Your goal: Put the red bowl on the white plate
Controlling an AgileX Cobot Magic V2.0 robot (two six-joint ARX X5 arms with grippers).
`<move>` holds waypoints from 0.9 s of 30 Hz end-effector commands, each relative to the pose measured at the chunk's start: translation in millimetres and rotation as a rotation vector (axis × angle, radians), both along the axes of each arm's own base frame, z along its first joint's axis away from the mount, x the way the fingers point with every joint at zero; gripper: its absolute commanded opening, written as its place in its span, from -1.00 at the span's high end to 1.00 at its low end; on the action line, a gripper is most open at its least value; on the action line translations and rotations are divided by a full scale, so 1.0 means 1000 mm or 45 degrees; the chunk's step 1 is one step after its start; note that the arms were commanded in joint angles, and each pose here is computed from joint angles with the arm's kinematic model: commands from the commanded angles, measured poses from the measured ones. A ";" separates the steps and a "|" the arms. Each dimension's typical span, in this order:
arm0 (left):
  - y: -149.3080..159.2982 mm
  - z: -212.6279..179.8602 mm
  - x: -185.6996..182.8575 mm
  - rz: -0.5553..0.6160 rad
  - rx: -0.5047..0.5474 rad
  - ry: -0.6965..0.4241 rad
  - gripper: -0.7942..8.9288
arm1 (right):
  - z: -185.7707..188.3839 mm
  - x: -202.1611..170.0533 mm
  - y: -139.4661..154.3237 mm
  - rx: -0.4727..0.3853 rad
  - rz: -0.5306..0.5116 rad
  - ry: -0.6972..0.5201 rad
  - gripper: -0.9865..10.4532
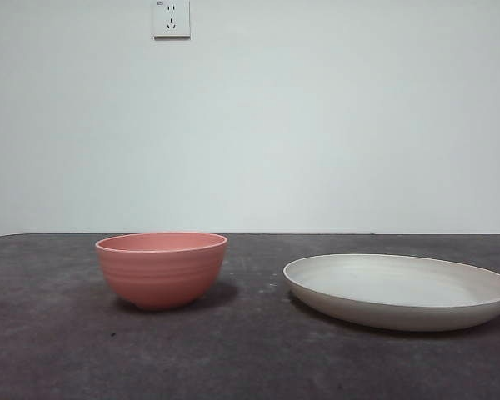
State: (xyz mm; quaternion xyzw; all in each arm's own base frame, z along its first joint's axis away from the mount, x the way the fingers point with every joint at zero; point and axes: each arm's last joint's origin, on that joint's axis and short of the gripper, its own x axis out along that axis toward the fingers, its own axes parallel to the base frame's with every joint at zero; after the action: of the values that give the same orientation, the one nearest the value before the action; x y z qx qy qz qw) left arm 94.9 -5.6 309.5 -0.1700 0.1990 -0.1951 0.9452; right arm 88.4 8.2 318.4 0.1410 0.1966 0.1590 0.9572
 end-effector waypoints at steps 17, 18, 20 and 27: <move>-0.021 0.004 0.007 -0.486 0.175 0.271 0.81 | -0.003 0.007 0.015 -0.165 0.394 0.413 0.82; -0.021 0.004 0.007 -0.488 0.175 0.271 0.77 | -0.003 0.006 0.015 -0.165 0.399 0.417 0.81; -0.021 0.004 0.007 -0.489 0.175 0.270 0.58 | -0.004 0.006 0.016 -0.165 0.408 0.427 0.72; -0.022 0.004 0.007 -0.495 0.175 0.273 0.05 | -0.005 0.005 0.016 -0.163 0.411 0.446 0.24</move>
State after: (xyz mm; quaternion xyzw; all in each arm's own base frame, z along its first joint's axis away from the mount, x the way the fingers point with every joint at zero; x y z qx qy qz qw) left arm 101.2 -26.9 308.4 -0.0903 0.3495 -0.3327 0.8712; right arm 92.4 23.8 308.8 0.0764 0.3967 0.2649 0.8756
